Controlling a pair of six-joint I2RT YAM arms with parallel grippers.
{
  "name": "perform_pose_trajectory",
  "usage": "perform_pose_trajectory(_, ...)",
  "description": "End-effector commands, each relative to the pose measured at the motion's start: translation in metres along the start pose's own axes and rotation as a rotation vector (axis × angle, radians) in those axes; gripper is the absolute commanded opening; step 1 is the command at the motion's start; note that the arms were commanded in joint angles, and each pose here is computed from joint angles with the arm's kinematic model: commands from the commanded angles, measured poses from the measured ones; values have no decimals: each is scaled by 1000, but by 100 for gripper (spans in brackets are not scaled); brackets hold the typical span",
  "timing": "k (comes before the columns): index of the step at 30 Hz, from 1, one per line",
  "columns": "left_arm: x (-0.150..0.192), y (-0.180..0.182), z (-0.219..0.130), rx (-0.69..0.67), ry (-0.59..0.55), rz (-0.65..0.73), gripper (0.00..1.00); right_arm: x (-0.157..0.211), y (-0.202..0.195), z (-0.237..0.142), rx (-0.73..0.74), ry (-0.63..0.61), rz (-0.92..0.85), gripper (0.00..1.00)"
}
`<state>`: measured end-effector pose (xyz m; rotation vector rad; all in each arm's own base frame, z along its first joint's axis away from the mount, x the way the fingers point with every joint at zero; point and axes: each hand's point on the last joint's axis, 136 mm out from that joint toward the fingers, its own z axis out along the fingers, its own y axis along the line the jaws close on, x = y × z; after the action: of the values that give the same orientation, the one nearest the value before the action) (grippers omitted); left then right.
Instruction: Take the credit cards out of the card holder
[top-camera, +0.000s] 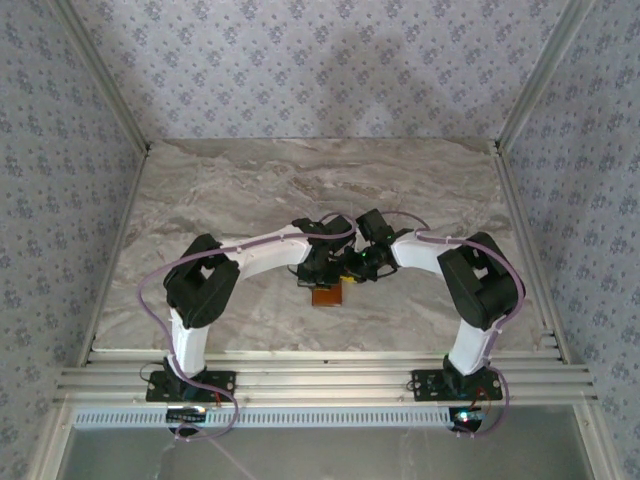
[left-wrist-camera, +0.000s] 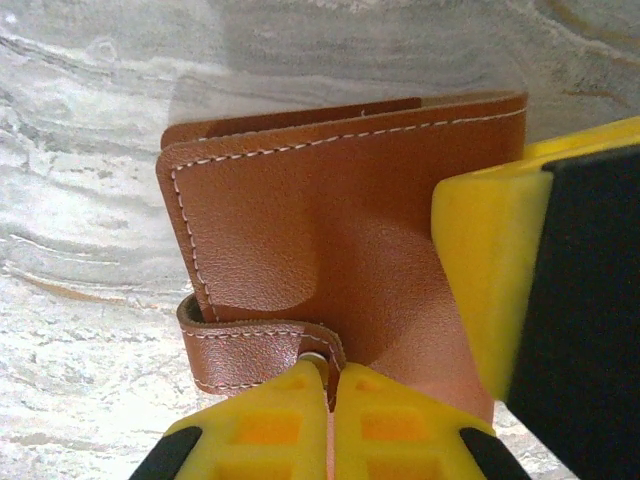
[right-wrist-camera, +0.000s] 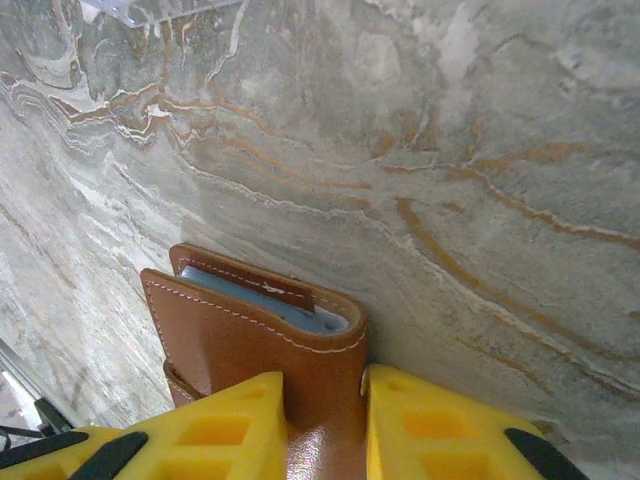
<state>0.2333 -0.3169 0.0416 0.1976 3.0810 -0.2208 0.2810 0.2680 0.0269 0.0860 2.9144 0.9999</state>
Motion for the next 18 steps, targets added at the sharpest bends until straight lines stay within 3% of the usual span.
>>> perform_pose_trajectory(1,1,-7,-3,36,-2,13,7,10,-9,6,32,34,2,19)
perform_pose_trajectory(9,-7,16,-22,5,-59,-27,4,9,-25,-5,116,17,-19,11)
perform_pose_trajectory(18,-8,48,-31,-13,-51,-56,5,9,-31,-10,164,18,-21,12)
